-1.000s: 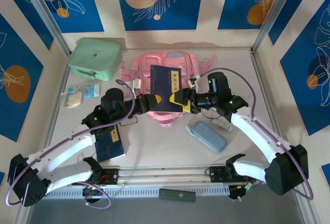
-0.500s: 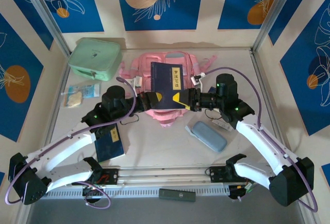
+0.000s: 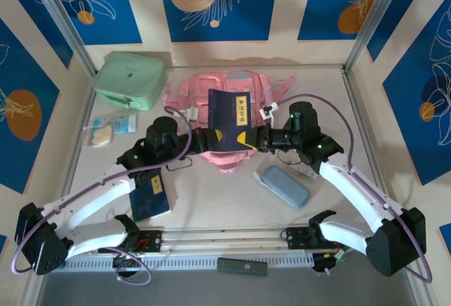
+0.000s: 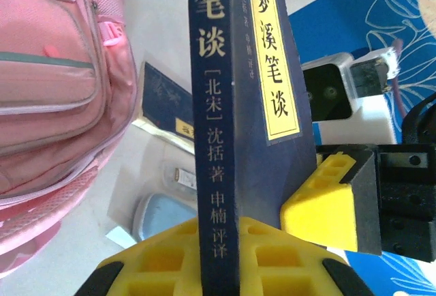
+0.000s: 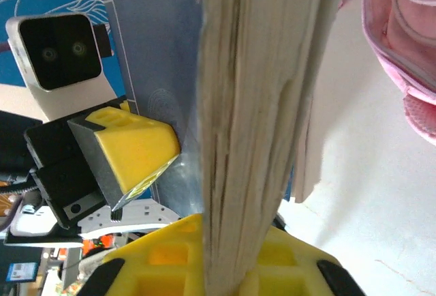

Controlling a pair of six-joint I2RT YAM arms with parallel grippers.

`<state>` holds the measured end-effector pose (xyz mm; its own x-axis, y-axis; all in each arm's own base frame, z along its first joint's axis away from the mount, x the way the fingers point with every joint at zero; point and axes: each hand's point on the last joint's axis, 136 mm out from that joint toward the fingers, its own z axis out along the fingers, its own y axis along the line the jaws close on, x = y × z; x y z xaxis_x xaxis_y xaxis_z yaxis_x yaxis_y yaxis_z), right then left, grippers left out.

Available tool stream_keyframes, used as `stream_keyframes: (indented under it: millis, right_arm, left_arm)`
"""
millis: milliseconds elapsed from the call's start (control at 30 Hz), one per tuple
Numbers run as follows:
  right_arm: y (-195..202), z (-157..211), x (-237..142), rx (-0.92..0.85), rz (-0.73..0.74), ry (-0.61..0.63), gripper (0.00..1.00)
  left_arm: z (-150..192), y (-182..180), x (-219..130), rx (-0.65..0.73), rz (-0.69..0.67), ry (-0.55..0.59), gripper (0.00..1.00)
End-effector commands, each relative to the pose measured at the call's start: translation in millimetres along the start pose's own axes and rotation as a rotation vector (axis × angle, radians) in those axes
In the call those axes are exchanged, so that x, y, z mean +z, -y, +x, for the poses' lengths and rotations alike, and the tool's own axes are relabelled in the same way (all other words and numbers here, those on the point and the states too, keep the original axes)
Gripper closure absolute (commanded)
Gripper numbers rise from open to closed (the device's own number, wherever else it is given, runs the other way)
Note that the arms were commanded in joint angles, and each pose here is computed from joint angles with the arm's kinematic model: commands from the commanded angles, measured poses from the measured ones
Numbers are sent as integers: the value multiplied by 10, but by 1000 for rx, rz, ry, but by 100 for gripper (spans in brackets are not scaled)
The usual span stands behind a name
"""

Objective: Pack books, pencil case, and school supplies into a backpack

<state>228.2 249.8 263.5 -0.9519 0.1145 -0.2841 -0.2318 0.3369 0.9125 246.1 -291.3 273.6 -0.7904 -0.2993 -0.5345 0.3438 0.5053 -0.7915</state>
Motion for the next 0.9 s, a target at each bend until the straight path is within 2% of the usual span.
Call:
stream_keyframes:
  millis: [0, 33, 133, 200, 300, 400, 533, 667, 867]
  right_arm:
    - [41, -48, -85, -5, 46, 21, 99]
    - [62, -47, -114, -2, 60, 23, 100]
    - [202, -36, -270, 20, 148, 59, 100]
    - [351, -30, -422, 64, 215, 106, 100]
    - [443, -12, -605, 127, 213, 155, 100]
    - [578, -1, -775, 186, 244, 210, 100]
    - [710, -3, -946, 243, 261, 257, 100]
    - [794, 8, -1030, 285, 256, 283, 100]
    - [835, 23, -1075, 291, 260, 294, 100]
  left_arm:
    - [0, 65, -4, 110, -18, -41, 78]
    - [-20, 82, -14, 149, -30, -50, 70]
    - [-55, -23, -94, 331, -138, -86, 61]
    - [-71, -162, -102, 450, -198, -118, 57]
    - [-111, -424, -27, 624, -322, -185, 54]
    - [-155, -707, 153, 768, -438, -264, 55]
    - [-148, -815, 490, 914, -419, -340, 53]
    - [-120, -922, 795, 1034, -391, -417, 46]
    - [-28, -1177, 1120, 1084, -407, -566, 42]
